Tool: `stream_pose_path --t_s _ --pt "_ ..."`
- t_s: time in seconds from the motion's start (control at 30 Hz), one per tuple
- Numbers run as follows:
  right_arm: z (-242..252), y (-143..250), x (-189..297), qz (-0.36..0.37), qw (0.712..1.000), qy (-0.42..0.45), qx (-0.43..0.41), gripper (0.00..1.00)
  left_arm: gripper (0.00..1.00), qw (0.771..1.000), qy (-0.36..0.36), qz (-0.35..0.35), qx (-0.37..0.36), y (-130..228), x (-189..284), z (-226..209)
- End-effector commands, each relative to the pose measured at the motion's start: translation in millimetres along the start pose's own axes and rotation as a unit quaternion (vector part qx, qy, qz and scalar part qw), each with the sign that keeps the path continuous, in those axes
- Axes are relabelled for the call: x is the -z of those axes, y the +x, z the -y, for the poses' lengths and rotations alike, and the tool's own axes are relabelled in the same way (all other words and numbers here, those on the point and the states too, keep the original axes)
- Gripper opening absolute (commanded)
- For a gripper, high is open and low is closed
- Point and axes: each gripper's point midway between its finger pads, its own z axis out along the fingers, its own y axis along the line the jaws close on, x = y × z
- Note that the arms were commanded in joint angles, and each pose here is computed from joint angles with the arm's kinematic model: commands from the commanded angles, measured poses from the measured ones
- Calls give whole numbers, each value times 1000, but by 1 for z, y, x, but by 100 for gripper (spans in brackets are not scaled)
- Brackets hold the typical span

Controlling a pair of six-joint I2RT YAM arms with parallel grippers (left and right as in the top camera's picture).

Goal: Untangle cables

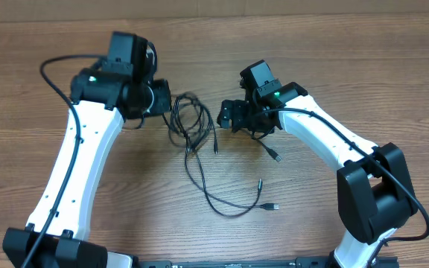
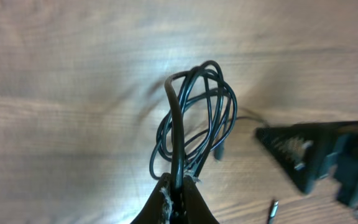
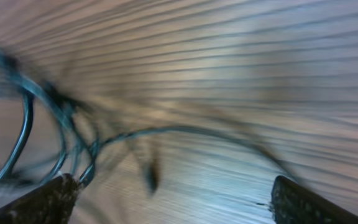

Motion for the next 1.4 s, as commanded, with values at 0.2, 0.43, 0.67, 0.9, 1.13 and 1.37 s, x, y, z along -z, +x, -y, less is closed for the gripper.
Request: stream_pose_path --t_s 0.2,0.43,0.67,0.9,1.13,1.37 --pt "-54 -4 19 1 988 -144 54 92 4 963 173 84 -190 -31 75 77" --pt "-44 -21 25 20 987 -153 36 92 4 945 188 109 -246 -29 99 86" --pt "-35 -44 32 49 986 -160 -17 90 4 939 245 65 -233 -6 103 98" --pt "-40 -59 35 76 981 -168 -58 89 4 918 310 68 -239 -3 118 118" --pt "-45 -35 26 32 984 -167 -59 89 4 931 287 70 -217 -9 113 110" --pt "-54 -21 4 41 981 -180 -61 89 4 934 292 67 -196 -10 114 112"
